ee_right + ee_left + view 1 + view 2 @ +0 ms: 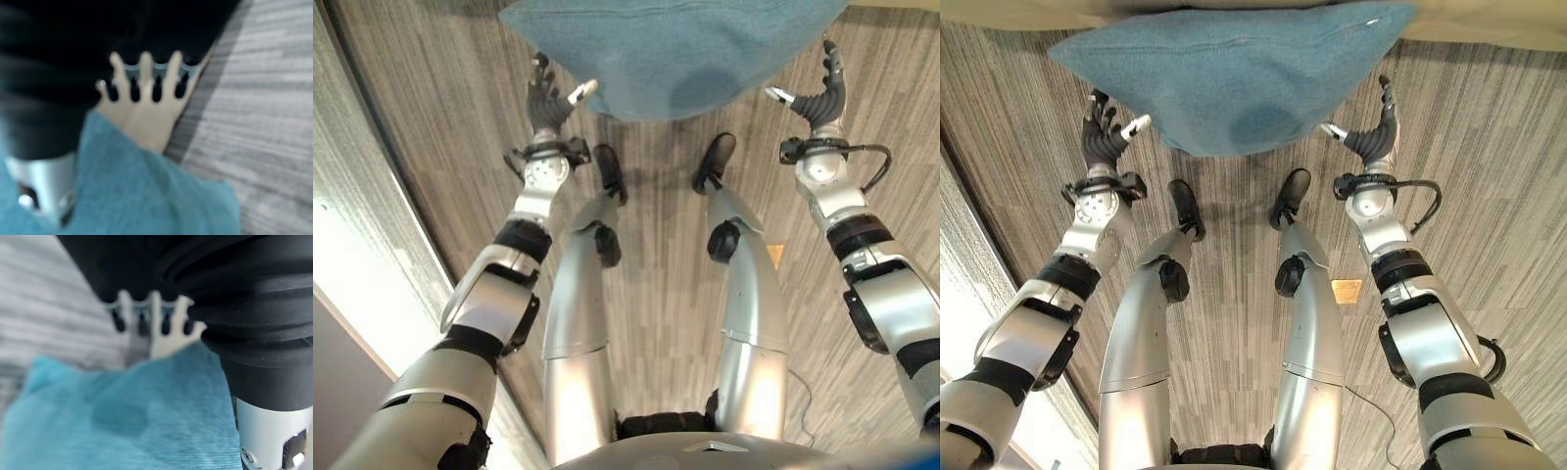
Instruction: Pick up all the scattered cushions and arrange them neatly on the sofa.
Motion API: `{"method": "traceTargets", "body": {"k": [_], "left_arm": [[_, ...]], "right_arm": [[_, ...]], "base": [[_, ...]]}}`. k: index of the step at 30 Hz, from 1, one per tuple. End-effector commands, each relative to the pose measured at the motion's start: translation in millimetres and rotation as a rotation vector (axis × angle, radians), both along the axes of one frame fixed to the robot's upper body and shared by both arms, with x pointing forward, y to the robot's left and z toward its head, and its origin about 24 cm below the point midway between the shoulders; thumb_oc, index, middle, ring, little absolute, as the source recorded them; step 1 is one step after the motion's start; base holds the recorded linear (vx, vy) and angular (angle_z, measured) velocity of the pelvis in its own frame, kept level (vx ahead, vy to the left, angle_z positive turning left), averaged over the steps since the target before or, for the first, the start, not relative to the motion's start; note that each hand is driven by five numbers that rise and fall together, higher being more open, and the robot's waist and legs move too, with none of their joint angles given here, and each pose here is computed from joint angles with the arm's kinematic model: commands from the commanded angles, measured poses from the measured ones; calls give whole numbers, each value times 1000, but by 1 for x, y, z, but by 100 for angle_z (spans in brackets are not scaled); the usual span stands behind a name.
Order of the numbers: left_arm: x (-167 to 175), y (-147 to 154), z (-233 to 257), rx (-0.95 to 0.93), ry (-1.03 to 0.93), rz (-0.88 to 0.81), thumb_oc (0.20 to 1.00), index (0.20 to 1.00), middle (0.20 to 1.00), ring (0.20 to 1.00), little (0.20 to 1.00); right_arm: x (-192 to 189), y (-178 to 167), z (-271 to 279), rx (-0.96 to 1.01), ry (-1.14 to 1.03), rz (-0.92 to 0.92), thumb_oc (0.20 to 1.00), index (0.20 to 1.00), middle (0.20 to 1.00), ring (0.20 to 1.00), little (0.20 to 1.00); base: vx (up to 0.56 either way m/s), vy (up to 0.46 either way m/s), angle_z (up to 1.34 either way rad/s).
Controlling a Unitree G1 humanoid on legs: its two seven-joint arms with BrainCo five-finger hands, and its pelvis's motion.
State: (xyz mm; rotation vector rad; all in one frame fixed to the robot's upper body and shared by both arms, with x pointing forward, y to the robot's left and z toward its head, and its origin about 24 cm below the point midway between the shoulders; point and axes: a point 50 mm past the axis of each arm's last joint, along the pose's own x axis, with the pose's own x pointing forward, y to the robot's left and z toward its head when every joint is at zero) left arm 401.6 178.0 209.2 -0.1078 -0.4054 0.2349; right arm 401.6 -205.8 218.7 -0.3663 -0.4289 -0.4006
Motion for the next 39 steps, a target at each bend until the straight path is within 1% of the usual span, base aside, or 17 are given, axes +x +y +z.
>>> {"method": "traceTargets", "body": {"k": [1, 7, 8, 9, 12, 14, 15, 17, 18, 19, 20, 21, 23, 26, 32, 36, 39], "left_arm": [[-5, 10, -6, -12, -19, 23, 1000, 1000, 1000, 1000, 1000], [1, 10, 29, -2, -89, 35, 1000, 1000, 1000, 1000, 1000], [1, 6, 37, -3, -111, 22, 1000, 1000, 1000, 1000, 1000], [1, -7, 48, 2, -145, -14, 1000, 1000, 1000, 1000, 1000], [0, -27, 59, 5, -178, -73, 1000, 1000, 1000, 1000, 1000], [-1, -39, 65, -3, -198, -106, 1000, 1000, 1000, 1000, 1000], [-2, -57, 76, -15, -225, -156, 1000, 1000, 1000, 1000, 1000], [-4, -71, 83, -41, -248, -196, 1000, 1000, 1000, 1000, 1000], [-4, -71, 84, -41, -249, -195, 1000, 1000, 1000, 1000, 1000], [-5, -76, 85, -43, -257, -209, 1000, 1000, 1000, 1000, 1000], [-7, -79, 89, -42, -271, -214, 561, 561, 561, 561, 561], [-7, -82, 90, -46, -277, -226, 200, 200, 200, 200, 200], [-11, -83, 93, -67, -305, -244, 200, 200, 200, 200, 200], [-16, -80, 89, -86, -329, -257, 200, 200, 200, 200, 200], [-25, -76, 64, -131, -330, -275, 200, 200, 200, 200, 200], [-35, -75, 47, -190, -334, -292, 200, 200, 200, 200, 200], [-49, -68, 27, -138, -340, -293, 200, 200, 200, 200, 200]], "right_arm": [[-9, -28, 4, -71, -25, -36, 1000, 1000, 1000, 1000, 1000], [-6, -19, 34, -91, -99, -6, 1000, 1000, 1000, 1000, 1000], [-6, -16, 40, -91, -114, 5, 1000, 1000, 1000, 1000, 1000], [-5, -6, 51, -82, -142, 49, 1000, 1000, 1000, 1000, 1000], [-3, 11, 64, -70, -174, 118, 1000, 1000, 1000, 1000, 1000], [-4, 29, 72, -53, -203, 187, 1000, 1000, 1000, 1000, 1000], [-5, 59, 86, -31, -243, 293, 1000, 1000, 1000, 1000, 1000], [-8, 89, 95, -19, -264, 396, 1000, 1000, 1000, 1000, 1000], [-8, 90, 95, -19, -264, 397, 793, 793, 793, 793, 793], [-9, 103, 98, -23, -270, 444, 523, 523, 523, 523, 523], [-11, 112, 100, -27, -273, 474, 200, 200, 200, 200, 200], [-13, 123, 101, -26, -279, 511, 200, 200, 200, 200, 200], [-20, 143, 102, -39, -296, 586, 200, 200, 200, 200, 200], [-28, 150, 99, -67, -320, 624, 200, 200, 200, 200, 200], [-32, 130, 76, -32, -317, 620, 200, 200, 200, 200, 200], [-38, 120, 59, -59, -316, 604, 200, 200, 200, 200, 200], [-49, 110, 34, -43, -300, 605, 200, 200, 200, 200, 200]], "base": [[0, 0, 0], [16, 6, -2], [48, -7, -3], [49, -8, -3], [15, -1, -1], [17, -1, 0], [40, -10, -1], [19, -5, -1], [0, 0, 0], [0, 0, 0], [0, 0, 0], [0, 0, 0], [0, 0, 0], [0, 0, 0], [-5, -9, 0], [-27, -52, 1], [-26, -87, 11]]}}
